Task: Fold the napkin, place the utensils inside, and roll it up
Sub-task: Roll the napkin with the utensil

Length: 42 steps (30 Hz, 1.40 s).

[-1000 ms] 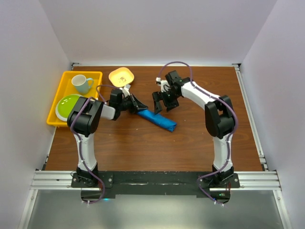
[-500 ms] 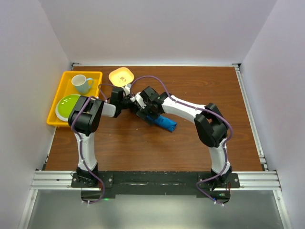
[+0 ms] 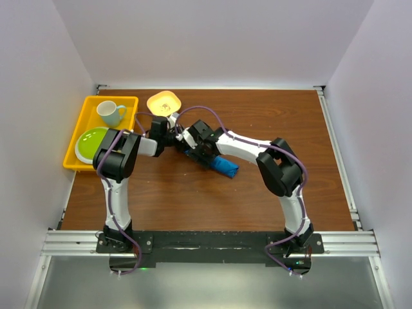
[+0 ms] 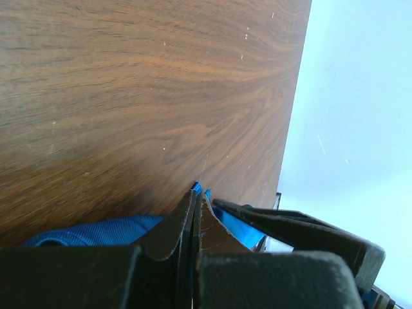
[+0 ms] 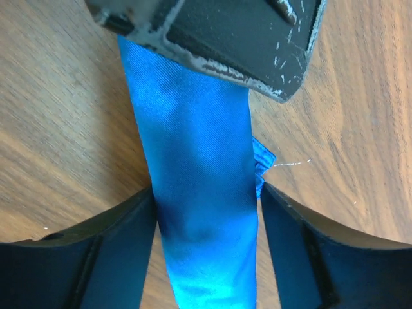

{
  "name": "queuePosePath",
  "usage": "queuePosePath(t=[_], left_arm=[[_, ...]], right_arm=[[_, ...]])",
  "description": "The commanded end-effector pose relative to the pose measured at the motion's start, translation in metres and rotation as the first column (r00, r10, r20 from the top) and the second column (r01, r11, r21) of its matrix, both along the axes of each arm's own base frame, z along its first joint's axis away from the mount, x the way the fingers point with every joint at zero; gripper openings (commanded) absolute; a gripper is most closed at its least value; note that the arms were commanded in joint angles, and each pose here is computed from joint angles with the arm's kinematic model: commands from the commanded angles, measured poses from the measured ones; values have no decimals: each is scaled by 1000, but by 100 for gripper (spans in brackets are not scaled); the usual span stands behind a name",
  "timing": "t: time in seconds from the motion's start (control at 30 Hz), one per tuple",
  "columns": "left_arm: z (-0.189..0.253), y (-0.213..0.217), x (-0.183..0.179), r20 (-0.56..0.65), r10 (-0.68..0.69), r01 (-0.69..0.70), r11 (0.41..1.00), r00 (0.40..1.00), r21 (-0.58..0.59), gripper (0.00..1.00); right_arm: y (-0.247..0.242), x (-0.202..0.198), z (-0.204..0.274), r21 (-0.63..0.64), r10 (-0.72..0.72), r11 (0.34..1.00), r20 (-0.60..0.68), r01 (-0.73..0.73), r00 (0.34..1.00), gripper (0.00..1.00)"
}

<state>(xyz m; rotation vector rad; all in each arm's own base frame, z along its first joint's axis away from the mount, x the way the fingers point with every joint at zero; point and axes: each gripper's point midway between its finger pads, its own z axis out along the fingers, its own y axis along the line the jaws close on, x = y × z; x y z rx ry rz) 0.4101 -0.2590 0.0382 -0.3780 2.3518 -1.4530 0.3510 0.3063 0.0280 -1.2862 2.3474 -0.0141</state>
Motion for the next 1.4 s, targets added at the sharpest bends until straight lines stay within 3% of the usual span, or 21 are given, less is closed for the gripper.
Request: queuePosePath(t=[0.0,0.2,0.37,0.47,0.63,0.7,0.73,0.8,0.87,1.0,1.03,1.13,1.37], left_arm=[[3,-2,0,-7,-18,18,1000,1000,0,1],[35,35,19,73,23,-28,997,997,66,14],[78,60,31,176,16,-36,994,984,106,20],[94,58,27,190,-5,-13,996,982,94,21],[107,35,13,199,-36,37,999,979,1,21],[111,19,7,218,-72,81,996,973,-33,21],[108,13,5,186,-68,80,995,980,-62,21],[109,-2,0,216,-83,108,988,973,-107,21],[99,-13,-1,172,-81,108,983,982,-150,21],[93,-38,2,209,-98,145,965,973,-220,21],[83,-41,3,177,-94,136,961,980,-240,21],[65,-48,9,162,-91,130,961,982,-243,20],[26,-51,14,131,-93,118,974,987,-193,18]], right_arm=[[-2,5,-16,-10,-42,999,-11,42,999,61],[4,-5,-25,69,-107,991,-141,118,984,40],[2,-8,-21,148,-161,967,-272,206,949,34],[11,-18,-14,271,-175,897,-507,349,844,30],[15,-17,2,382,-112,755,-726,532,679,32],[18,-27,7,379,-63,689,-818,618,572,33],[18,-18,9,415,-39,649,-818,637,573,33],[12,-21,2,372,-50,599,-866,709,497,34],[10,-14,1,386,-31,553,-876,738,481,34],[-4,-18,-17,356,-28,500,-904,789,426,34],[-6,-12,-17,378,-17,479,-899,793,438,34],[-15,-16,-27,347,-34,475,-911,809,410,34],[-23,-14,-33,348,-55,475,-905,808,423,41]])
